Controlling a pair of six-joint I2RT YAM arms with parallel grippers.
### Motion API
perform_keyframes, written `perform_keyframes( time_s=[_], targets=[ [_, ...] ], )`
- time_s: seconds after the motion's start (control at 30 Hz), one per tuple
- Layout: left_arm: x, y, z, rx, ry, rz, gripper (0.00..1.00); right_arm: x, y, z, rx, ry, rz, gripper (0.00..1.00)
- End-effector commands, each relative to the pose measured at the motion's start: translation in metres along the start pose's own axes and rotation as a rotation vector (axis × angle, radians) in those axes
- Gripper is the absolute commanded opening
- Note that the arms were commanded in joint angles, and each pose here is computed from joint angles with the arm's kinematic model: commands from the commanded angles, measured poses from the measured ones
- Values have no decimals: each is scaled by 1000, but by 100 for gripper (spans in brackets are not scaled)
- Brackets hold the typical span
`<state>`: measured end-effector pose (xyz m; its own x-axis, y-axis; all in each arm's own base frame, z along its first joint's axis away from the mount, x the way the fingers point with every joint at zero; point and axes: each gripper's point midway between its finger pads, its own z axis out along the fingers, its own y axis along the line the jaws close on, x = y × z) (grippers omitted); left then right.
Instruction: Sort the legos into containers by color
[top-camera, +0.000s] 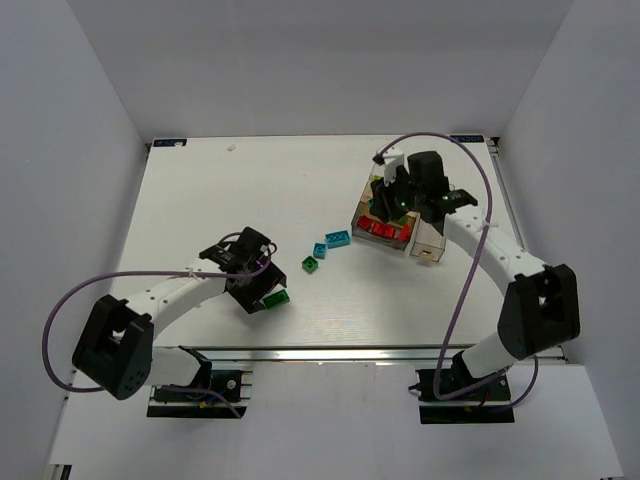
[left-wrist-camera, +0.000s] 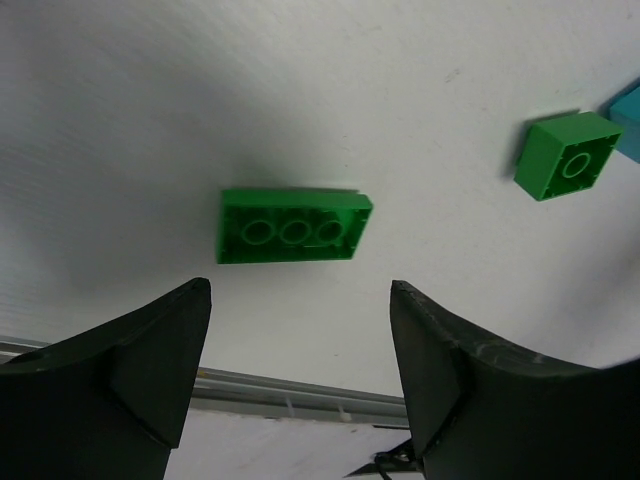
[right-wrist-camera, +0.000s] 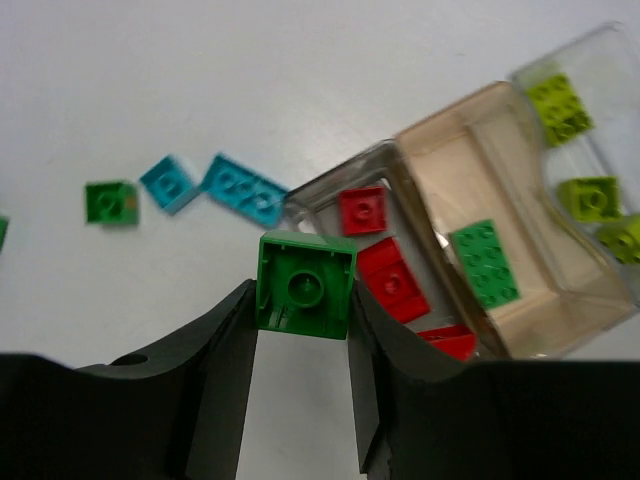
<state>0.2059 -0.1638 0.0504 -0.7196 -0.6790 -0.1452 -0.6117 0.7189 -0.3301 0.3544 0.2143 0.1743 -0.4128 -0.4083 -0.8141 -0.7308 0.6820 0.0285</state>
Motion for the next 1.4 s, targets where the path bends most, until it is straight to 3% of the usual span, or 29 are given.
perform_keyframes(
  time_s=[0.0, 0.13, 0.43, 0.53, 0.63, 0.67, 0.83, 0.87, 1.07, 1.23, 1.37],
  targets=[
    [5, -21, -8, 12, 45, -57, 82, 12, -47, 2, 144, 77, 196, 0],
    [12, -21, -7, -18, 94, -93, 82, 25, -90, 6, 202, 113, 273, 0],
    [18, -14, -1, -58, 120, -129, 83, 34, -137, 16, 248, 153, 329, 0],
    [19, -14, 2, -62, 122, -129, 83, 37, -146, 18, 255, 156, 327, 4],
    [19, -12, 5, -76, 122, -129, 83, 38, -152, 23, 259, 161, 326, 19],
    [18, -10, 6, -83, 119, -126, 83, 39, -154, 23, 258, 162, 327, 28],
    [18, -4, 13, -123, 116, -123, 84, 43, -157, 27, 244, 169, 337, 45],
    [19, -3, 14, -126, 118, -123, 84, 41, -157, 27, 241, 165, 337, 55],
    [18, -3, 18, -179, 120, -127, 84, 30, -149, 16, 211, 138, 344, 64],
    [13, -12, 23, -191, 111, -133, 84, 10, -134, -4, 174, 68, 321, 79],
    [10, -21, 32, -197, 113, -102, 84, -7, -114, -22, 118, -10, 278, 84]
  ],
)
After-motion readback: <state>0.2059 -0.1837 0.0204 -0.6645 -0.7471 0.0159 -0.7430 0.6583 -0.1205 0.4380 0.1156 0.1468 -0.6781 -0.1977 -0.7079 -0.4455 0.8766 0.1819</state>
